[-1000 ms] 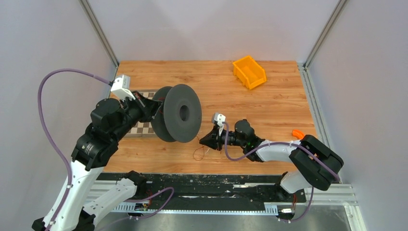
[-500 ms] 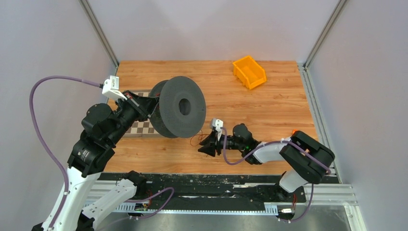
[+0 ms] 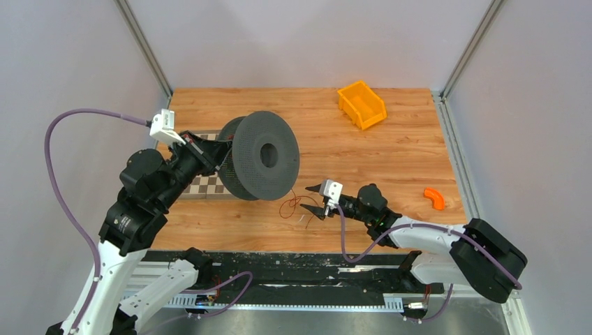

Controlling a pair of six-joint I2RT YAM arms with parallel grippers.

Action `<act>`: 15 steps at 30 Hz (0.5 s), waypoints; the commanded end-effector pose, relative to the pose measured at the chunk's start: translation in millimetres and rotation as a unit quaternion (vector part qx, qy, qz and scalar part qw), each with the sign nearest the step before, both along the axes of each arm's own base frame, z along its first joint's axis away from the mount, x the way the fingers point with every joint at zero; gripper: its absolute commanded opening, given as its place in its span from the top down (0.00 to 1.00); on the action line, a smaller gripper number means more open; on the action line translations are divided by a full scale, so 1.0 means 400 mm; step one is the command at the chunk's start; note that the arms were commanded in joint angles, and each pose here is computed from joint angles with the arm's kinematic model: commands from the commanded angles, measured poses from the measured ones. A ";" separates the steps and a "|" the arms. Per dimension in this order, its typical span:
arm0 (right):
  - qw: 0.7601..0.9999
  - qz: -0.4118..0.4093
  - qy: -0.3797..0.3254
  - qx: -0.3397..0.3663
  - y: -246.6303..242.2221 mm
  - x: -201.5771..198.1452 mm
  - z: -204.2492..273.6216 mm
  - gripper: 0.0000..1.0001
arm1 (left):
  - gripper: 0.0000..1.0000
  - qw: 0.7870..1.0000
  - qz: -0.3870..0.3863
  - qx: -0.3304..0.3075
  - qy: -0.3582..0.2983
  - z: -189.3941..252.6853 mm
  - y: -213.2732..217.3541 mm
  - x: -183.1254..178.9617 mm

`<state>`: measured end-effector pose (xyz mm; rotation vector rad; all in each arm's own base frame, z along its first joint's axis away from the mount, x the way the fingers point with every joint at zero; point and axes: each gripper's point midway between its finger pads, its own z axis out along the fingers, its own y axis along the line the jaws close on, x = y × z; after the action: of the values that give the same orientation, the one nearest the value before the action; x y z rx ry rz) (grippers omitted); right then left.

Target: Wrap the cables

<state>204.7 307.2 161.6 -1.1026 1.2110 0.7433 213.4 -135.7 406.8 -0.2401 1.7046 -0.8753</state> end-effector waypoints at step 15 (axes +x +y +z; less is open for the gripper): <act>0.995 0.058 -0.036 -0.071 0.091 0.072 -0.084 0.48 | 1.00 0.998 0.000 -0.045 -0.049 0.097 0.002 -0.008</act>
<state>224.8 326.8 103.9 -1.3412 1.2711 0.6870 214.6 -137.6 405.0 -0.2379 1.7143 -0.8783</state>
